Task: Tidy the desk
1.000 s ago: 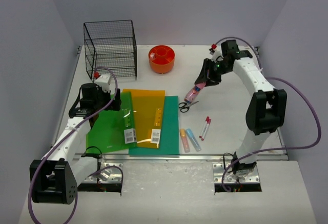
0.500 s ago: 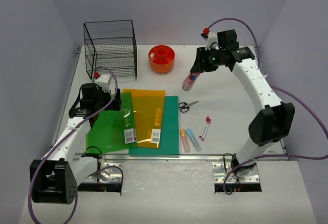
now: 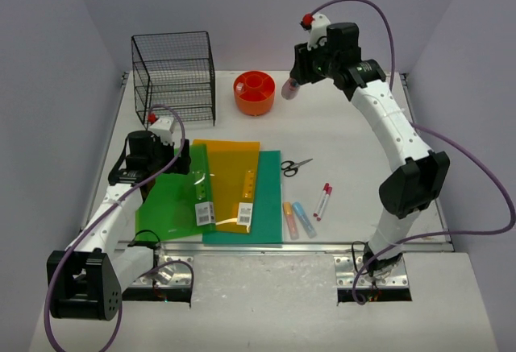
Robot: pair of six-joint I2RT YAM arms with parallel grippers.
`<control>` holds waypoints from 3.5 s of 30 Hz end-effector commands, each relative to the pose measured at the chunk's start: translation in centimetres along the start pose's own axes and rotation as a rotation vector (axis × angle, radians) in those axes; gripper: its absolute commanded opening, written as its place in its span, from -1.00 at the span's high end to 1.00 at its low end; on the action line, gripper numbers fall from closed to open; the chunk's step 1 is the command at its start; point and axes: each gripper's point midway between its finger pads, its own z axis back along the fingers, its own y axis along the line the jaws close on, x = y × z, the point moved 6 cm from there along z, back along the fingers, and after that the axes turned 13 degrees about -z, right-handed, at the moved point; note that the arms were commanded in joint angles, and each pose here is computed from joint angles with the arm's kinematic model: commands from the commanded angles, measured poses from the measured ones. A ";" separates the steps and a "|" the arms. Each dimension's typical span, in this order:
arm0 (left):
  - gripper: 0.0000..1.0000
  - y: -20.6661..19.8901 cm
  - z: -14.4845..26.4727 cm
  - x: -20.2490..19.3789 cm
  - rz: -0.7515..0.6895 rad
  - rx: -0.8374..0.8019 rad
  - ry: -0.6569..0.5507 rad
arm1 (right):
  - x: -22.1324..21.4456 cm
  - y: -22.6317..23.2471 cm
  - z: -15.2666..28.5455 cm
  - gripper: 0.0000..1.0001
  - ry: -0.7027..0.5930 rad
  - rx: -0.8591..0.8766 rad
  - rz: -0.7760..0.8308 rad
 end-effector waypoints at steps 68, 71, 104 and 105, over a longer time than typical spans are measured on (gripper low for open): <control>-1.00 0.7 -0.4 2.0 0.006 0.033 -0.047 | 0.8 5.0 -17.8 0.15 -0.346 0.007 0.303; -1.00 0.7 -0.4 2.0 0.006 0.033 -0.045 | 2.0 5.5 -17.0 -0.48 -0.355 0.013 0.275; -1.00 1.9 -0.1 2.0 0.044 0.091 -0.039 | -22.4 -5.8 3.1 0.04 0.503 -0.248 -0.396; -1.00 1.9 -0.1 1.9 0.044 0.092 -0.037 | -22.2 -5.7 2.7 0.09 0.514 -0.221 -0.380</control>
